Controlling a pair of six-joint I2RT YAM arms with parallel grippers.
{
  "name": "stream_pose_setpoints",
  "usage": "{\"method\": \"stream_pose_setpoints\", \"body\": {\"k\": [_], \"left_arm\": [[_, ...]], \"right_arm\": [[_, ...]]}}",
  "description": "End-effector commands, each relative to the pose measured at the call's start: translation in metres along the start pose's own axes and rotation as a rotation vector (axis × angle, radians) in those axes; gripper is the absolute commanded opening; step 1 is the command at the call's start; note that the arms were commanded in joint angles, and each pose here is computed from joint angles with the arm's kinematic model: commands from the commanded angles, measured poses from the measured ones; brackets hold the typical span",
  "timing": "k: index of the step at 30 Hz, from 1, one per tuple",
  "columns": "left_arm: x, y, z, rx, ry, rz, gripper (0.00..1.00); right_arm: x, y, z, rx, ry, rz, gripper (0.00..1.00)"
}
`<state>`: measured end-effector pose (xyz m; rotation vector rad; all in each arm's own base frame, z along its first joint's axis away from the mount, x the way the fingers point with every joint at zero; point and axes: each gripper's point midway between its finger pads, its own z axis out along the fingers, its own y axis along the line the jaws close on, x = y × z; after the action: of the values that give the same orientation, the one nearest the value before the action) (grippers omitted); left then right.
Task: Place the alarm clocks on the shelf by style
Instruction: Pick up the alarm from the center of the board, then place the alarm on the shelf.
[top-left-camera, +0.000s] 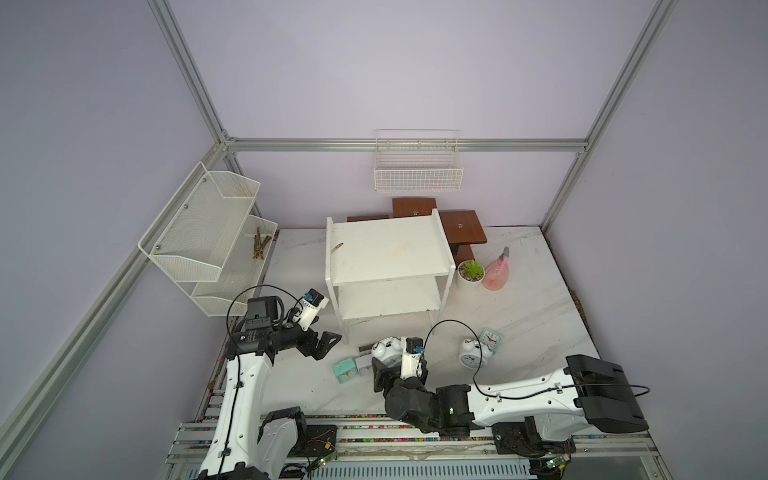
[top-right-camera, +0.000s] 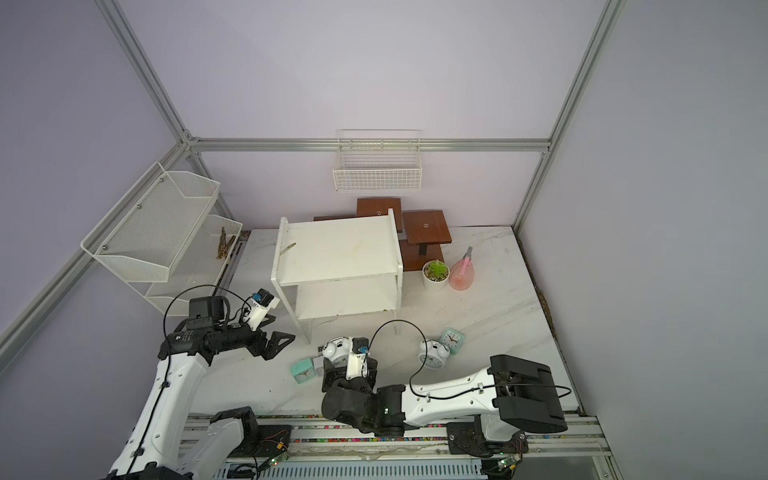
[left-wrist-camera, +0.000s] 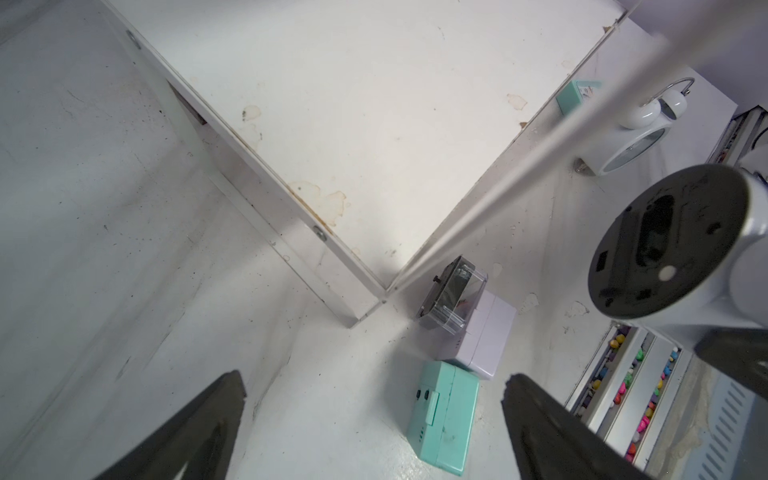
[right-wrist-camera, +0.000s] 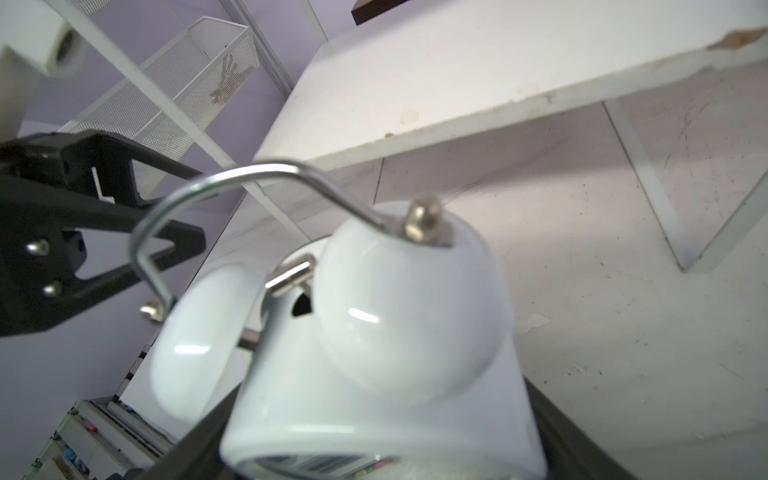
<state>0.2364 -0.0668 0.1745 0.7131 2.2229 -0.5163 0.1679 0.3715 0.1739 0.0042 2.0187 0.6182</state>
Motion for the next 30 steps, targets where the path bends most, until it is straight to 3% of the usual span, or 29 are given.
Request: {"method": "stream_pose_setpoints", "body": {"k": [1, 7, 12, 30], "left_arm": [[-0.005, 0.004, 0.000, -0.014, -0.025, 0.005, 1.00], [-0.002, 0.003, 0.001, -0.013, -0.023, 0.004, 1.00], [0.000, 0.003, 0.003, -0.009, -0.020, 0.002, 1.00], [0.005, 0.003, 0.007, -0.004, -0.014, -0.001, 1.00]], "right_arm": [[-0.018, 0.001, 0.001, 0.049, 0.045, -0.052, 0.68], [-0.032, 0.024, 0.029, 0.084, 0.130, -0.009, 0.57], [-0.043, 0.034, 0.042, 0.195, 0.085, -0.028, 0.57], [-0.092, 0.065, 0.050, 0.140, -0.115, -0.002, 0.54]]}}
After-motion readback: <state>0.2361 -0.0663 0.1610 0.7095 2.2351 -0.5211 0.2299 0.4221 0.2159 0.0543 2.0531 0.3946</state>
